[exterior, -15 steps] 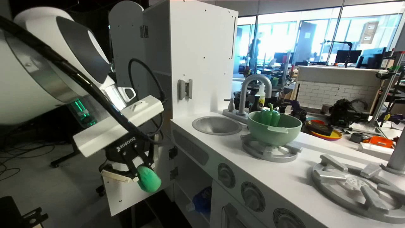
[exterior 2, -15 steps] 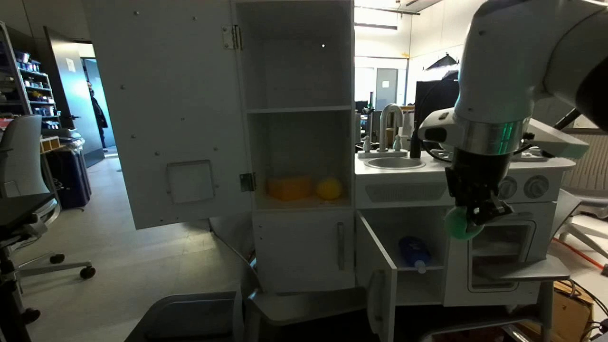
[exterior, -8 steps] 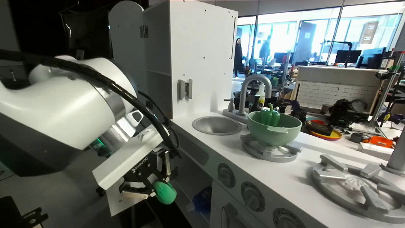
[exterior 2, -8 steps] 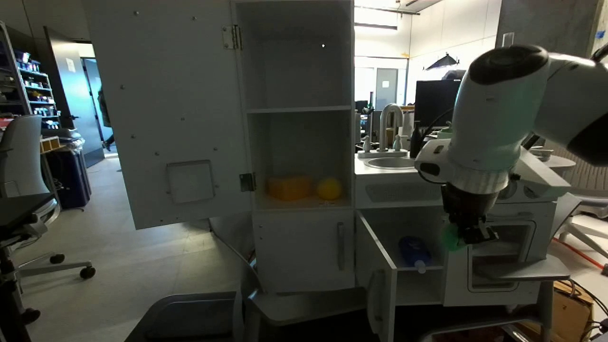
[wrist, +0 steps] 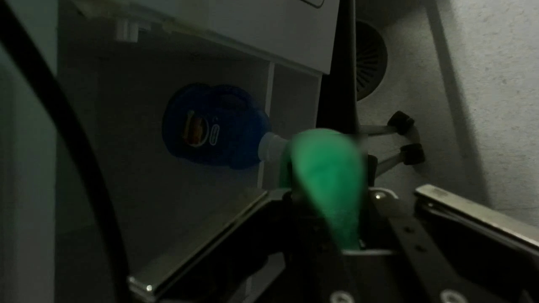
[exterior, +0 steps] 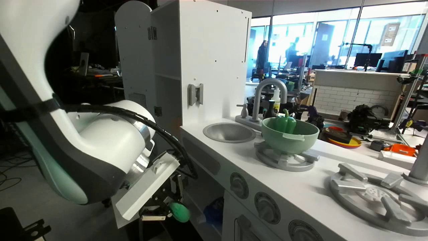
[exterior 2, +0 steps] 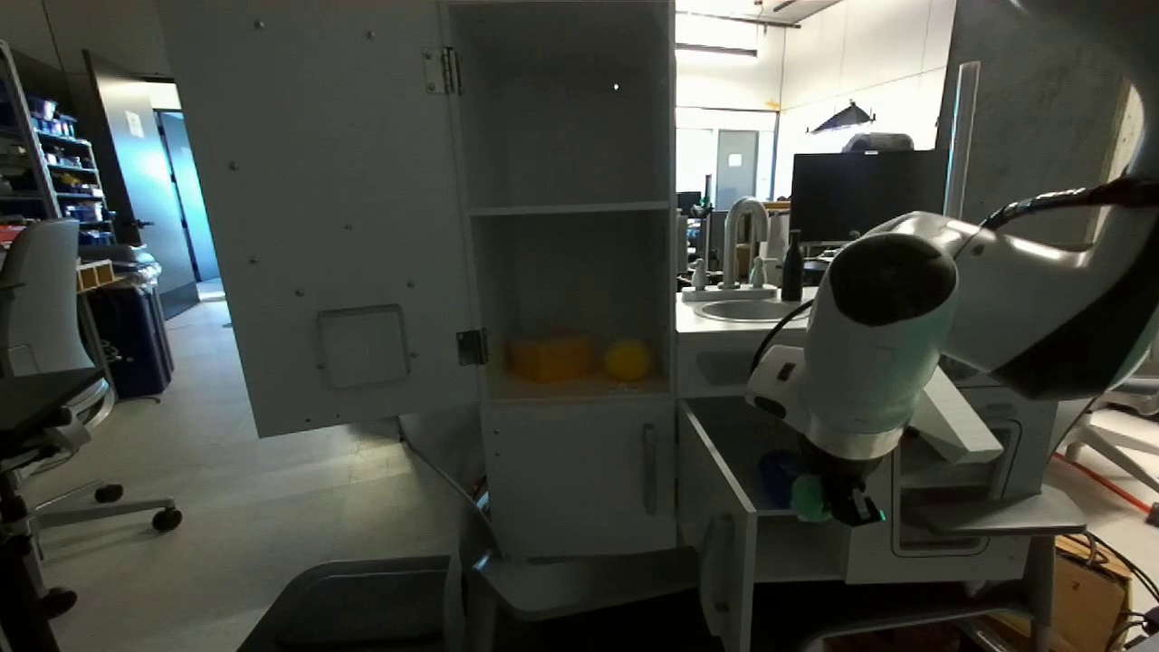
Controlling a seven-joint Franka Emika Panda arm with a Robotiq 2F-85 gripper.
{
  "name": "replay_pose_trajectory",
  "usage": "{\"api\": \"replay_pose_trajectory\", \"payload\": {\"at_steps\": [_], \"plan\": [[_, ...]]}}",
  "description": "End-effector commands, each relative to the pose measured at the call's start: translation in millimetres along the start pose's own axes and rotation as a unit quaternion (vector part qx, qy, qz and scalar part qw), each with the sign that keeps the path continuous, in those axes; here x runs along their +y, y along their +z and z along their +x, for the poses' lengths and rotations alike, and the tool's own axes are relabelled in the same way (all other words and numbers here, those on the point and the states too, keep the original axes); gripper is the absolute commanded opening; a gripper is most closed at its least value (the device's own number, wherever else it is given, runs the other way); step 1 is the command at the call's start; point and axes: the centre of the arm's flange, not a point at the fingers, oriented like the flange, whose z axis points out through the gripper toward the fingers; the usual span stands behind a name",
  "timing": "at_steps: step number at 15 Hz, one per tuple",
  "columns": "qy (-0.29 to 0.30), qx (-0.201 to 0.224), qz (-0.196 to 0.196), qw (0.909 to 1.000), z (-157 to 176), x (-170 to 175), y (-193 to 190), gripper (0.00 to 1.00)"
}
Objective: Put the blue bottle from the counter and green sponge from the sink inside the bottom cabinet, close the cabinet door
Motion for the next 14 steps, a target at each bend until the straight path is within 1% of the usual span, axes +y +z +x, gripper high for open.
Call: {"api": "replay_pose_trajectory", "payload": {"at_steps": [1,6,10,11,14], "plan": [[-0.001,0.002,-0.047,0.9989,22,-6,29,0.06],[0.002,0.007,-0.094,0.9956,47,1,45,0.06],[0.012,0.016,-0.129,0.9915,67,15,52,0.06],[0.013,0.016,-0.136,0.9905,64,18,53,0.06],[0.016,0.021,-0.167,0.9856,70,21,62,0.06]]}}
